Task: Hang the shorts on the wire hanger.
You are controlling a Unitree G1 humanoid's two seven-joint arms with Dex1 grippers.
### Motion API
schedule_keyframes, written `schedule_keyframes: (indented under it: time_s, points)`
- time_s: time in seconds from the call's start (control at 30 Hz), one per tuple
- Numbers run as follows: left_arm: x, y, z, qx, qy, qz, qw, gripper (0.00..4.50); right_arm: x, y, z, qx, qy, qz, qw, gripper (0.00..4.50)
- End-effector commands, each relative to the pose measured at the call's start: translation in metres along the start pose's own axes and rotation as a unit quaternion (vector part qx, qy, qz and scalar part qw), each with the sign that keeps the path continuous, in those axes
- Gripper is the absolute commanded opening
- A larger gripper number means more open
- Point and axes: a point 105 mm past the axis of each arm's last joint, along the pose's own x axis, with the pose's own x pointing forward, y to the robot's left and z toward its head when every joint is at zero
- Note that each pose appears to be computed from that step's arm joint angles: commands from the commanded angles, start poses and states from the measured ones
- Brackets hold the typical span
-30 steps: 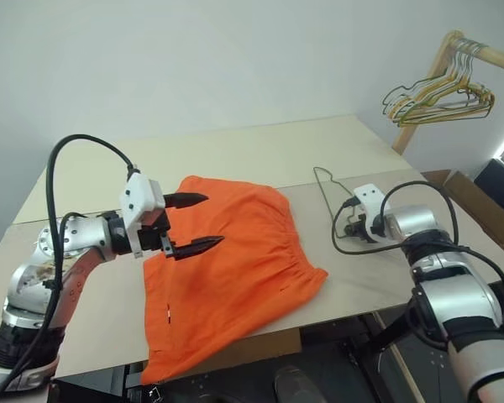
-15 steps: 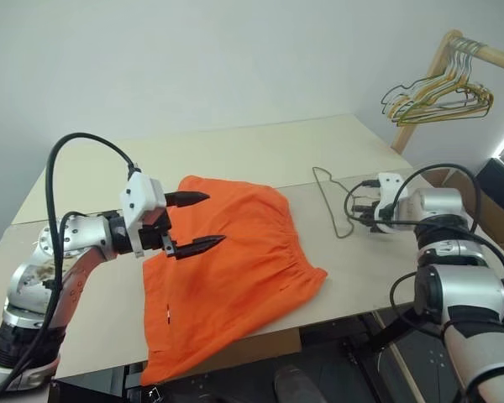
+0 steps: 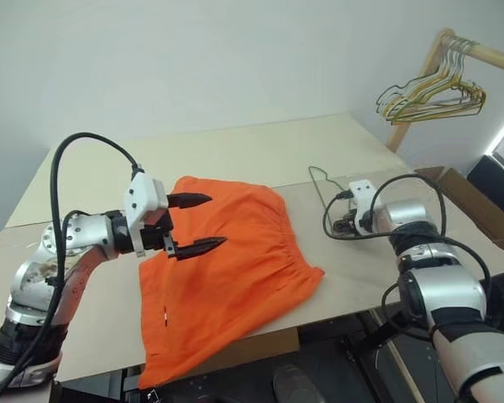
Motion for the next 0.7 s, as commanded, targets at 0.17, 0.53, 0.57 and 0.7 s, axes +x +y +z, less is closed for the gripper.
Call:
schedule_keyframes:
  time_s: [0.17,0.53,0.57,0.7]
  points:
    - [-0.01,0.001,0.013,0.025,-0.002,0.024,0.999,4.5,0.0,-0.003,0.016,0.032,-0.041,-0.019,0.998,3.97]
    - [-0.018,-0.007,0.012,0.027,0.005,0.036,0.999,4.5,0.006,0.01,-0.013,0.037,0.025,0.03,0.999,1.78]
    - [-0.018,-0.007,0.012,0.027,0.004,0.036,0.999,4.5,0.006,0.009,-0.015,0.037,0.028,0.029,0.998,1.37]
    - [-0.02,-0.009,0.011,0.023,0.004,0.041,0.999,4.5,0.004,0.001,-0.023,0.043,0.044,0.022,0.998,0.04]
